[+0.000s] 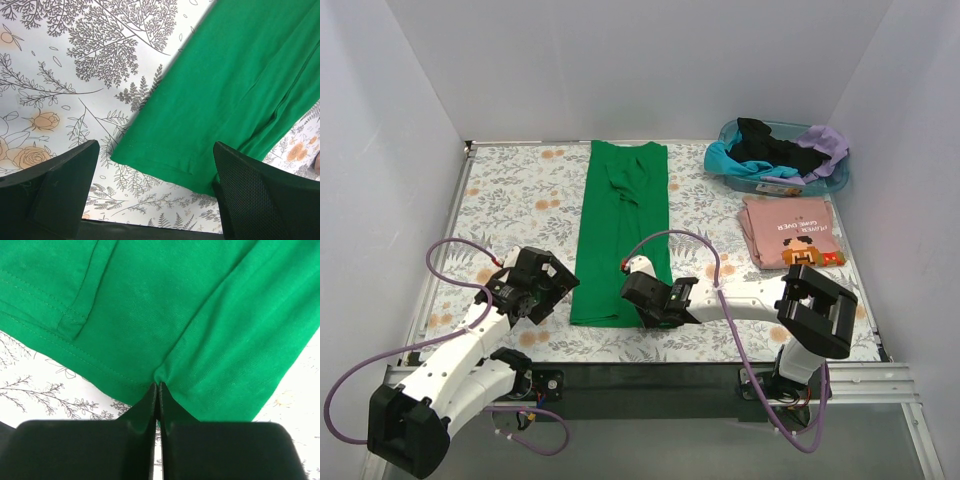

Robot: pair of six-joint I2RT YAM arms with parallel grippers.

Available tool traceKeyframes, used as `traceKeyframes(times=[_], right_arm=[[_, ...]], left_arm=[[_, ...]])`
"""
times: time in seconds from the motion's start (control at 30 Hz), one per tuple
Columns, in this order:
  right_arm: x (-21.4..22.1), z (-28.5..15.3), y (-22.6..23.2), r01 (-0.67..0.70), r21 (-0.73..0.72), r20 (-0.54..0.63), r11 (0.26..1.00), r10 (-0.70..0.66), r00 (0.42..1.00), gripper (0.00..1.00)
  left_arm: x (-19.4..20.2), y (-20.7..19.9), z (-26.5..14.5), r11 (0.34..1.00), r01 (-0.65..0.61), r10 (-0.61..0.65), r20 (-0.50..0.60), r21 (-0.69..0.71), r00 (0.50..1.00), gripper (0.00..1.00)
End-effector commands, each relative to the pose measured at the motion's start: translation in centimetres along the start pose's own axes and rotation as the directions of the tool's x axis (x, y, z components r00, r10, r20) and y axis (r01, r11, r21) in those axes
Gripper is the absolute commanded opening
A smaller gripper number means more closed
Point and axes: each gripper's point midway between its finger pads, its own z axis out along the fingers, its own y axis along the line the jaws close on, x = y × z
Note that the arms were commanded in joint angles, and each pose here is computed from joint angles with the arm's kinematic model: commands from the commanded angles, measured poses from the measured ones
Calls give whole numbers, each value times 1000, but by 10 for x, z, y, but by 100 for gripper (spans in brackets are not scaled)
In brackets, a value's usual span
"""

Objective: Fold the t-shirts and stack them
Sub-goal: Fold the tshirt

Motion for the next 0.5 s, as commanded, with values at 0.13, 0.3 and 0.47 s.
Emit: traceKeyframes(times=[0.13, 0.3, 0.47], right_arm=[[-32, -23, 9, -35, -39, 89, 999, 38, 995, 1], [-35, -40, 23, -24, -136, 86, 990, 36, 996, 1], [-35, -48, 27, -21, -175, 84, 984, 36, 996, 1]], left_arm=[[-3, 2, -1, 1000, 8, -8, 15, -22, 1000, 98], [-3, 1, -3, 1000, 9, -8, 18, -10, 1000, 98], [-2, 0, -3, 1000, 8, -8, 9, -9, 1000, 98]])
